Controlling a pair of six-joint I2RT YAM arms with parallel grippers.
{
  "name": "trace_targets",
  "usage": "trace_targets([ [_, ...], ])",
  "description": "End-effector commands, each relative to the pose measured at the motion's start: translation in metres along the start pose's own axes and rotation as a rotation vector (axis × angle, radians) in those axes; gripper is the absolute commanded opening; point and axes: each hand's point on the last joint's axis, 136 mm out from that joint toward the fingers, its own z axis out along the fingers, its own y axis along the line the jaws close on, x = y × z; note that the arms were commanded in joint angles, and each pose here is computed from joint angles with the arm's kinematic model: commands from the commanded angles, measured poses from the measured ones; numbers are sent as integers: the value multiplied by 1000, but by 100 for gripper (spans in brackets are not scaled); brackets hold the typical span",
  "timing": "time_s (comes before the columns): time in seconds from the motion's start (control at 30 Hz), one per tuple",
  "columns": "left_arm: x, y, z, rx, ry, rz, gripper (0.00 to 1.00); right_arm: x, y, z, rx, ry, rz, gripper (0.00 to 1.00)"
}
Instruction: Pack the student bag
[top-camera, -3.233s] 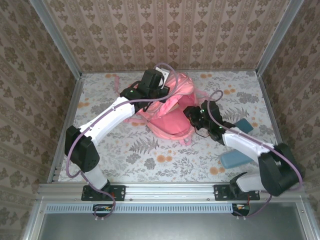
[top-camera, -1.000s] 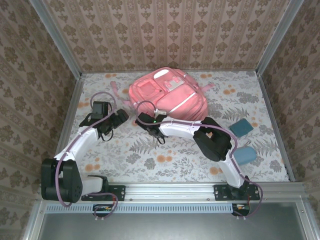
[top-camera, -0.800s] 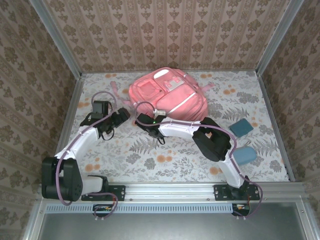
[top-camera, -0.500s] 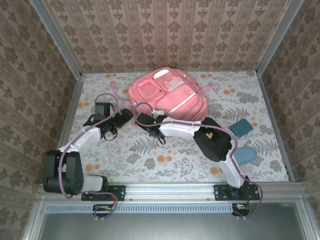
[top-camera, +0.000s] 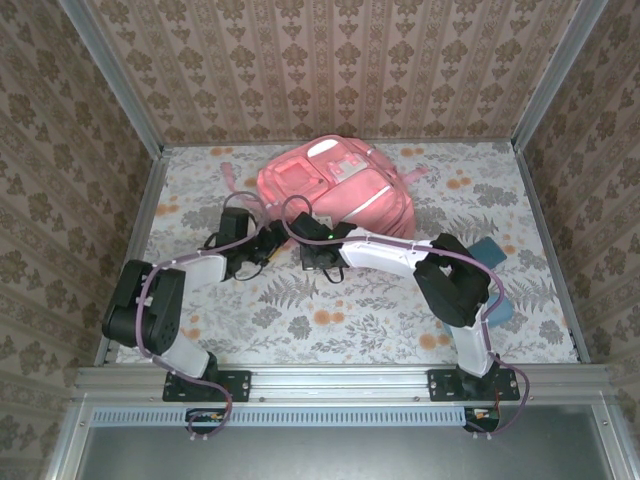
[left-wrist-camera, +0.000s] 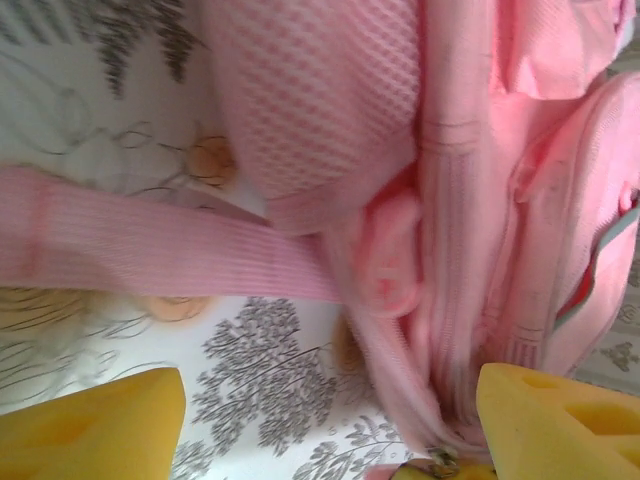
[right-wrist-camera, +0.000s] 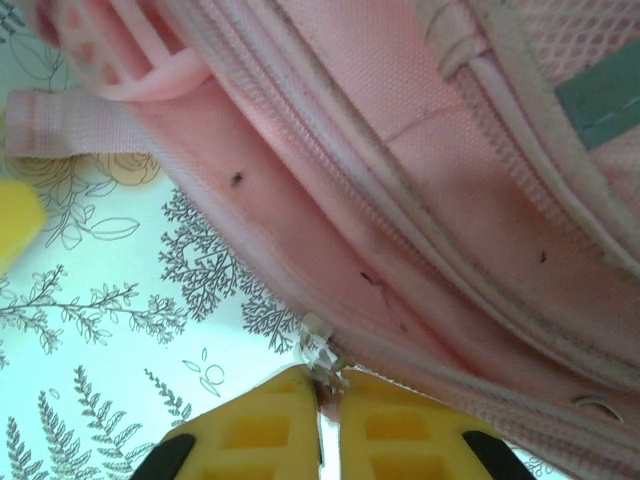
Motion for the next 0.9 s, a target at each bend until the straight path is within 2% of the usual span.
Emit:
trace_targets([
  [0.0, -4, -21, 10, 93, -17, 7, 74, -3, 10, -14, -71, 0, 5, 10],
  [0.2, -9, -16, 28, 92, -79, -66, 53, -2, 3, -9, -35, -3, 16, 10],
  [0.37, -7, -16, 42, 122, -79, -107, 38, -2, -8, -8, 12, -20, 25, 9],
  [0.57, -7, -5, 51, 126, -86, -147, 12, 0, -27, -11, 92, -39, 15, 5],
  [0.73, -10, 2, 50, 87, -104, -133, 1, 11, -52, -23, 168, -27, -19, 0],
  [0.87, -16, 7, 43, 45, -119, -103, 0, 27, -82, -38, 235, -3, -32, 0],
])
